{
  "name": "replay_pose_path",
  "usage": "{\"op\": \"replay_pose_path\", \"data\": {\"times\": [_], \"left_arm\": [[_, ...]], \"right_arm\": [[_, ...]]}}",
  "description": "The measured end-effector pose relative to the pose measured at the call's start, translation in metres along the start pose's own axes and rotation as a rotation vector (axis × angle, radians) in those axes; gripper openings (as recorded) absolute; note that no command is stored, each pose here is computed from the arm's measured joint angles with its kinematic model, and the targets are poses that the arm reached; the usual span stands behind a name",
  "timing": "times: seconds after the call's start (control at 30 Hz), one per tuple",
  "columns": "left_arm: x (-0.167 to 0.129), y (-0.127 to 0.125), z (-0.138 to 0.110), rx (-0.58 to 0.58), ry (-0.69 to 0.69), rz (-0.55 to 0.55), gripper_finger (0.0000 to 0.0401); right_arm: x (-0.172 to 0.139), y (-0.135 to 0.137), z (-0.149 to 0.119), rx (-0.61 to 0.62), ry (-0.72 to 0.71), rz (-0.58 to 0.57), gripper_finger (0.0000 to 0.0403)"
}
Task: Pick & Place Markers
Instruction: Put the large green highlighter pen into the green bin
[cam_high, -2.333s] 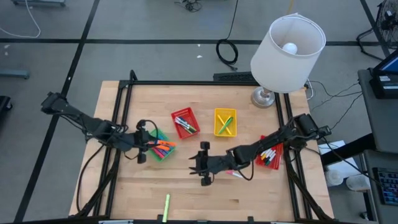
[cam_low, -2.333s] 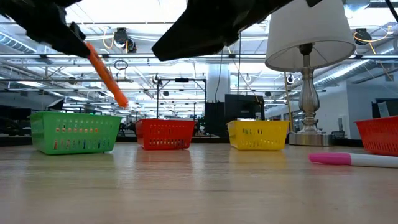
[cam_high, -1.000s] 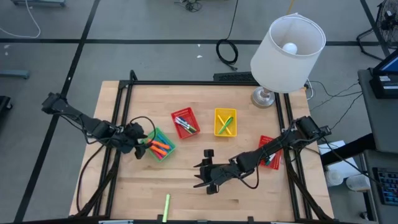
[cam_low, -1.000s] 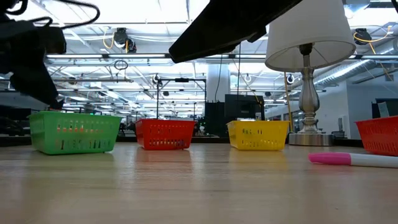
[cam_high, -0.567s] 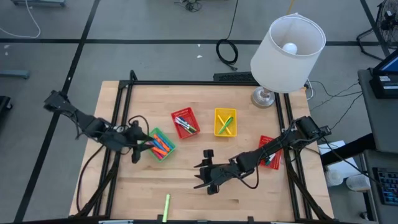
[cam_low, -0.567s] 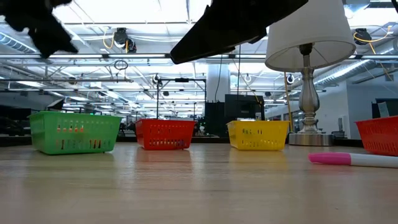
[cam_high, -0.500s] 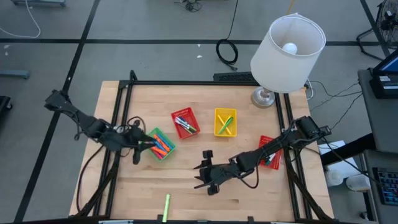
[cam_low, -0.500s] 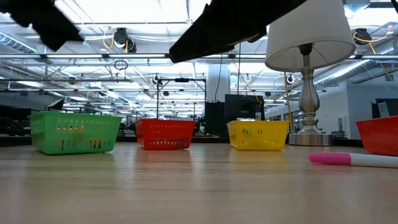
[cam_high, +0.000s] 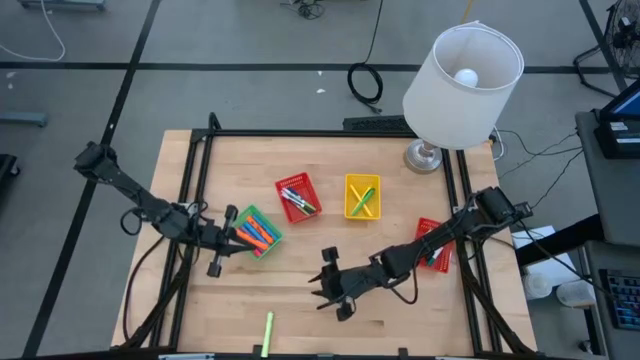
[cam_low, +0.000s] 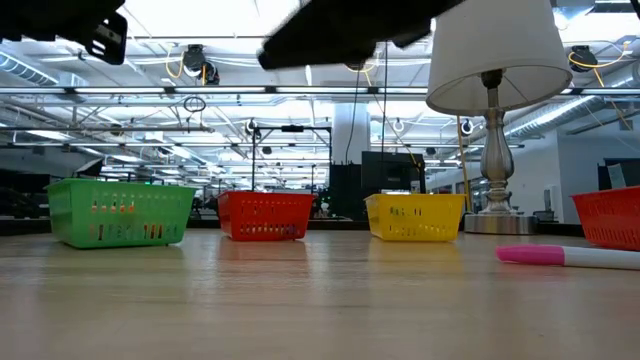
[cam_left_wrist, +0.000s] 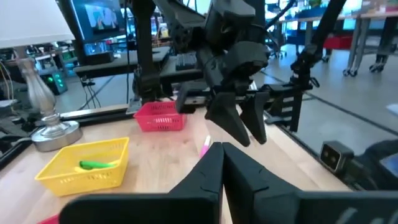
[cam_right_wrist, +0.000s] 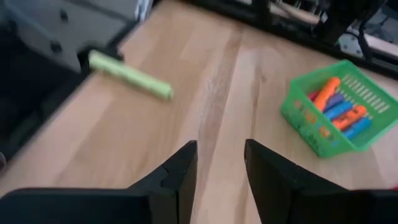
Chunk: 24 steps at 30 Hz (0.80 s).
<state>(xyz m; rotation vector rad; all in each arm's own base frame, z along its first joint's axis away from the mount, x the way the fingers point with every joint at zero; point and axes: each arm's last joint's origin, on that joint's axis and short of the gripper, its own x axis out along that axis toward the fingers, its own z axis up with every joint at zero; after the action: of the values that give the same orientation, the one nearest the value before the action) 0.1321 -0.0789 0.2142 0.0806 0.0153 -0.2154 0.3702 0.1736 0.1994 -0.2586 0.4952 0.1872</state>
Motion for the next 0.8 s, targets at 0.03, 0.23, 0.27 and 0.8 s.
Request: {"op": "replay_pose_path", "data": {"times": [0.03, 0.23, 0.27, 0.8], "left_arm": [[0.0, 0.0, 0.001, -0.005, -0.005, 0.001, 0.0013], [0.0, 0.0, 0.002, -0.051, 0.011, -0.001, 0.0005], [0.0, 0.0, 0.0, -0.056, 0.028, -0.004, 0.0008], [0.048, -0.049, -0.009, 0.049, 0.506, -0.159, 0.0036]], "right_arm": [[0.001, -0.003, 0.002, 0.026, -0.022, -0.002, 0.0117], [0.007, -0.017, 0.003, 0.094, -0.059, -0.018, 0.0086], [0.007, -0.018, 0.002, 0.095, -0.051, -0.015, 0.0079], [-0.029, -0.009, -0.032, 0.06, -0.105, 0.034, 0.0001]]}}
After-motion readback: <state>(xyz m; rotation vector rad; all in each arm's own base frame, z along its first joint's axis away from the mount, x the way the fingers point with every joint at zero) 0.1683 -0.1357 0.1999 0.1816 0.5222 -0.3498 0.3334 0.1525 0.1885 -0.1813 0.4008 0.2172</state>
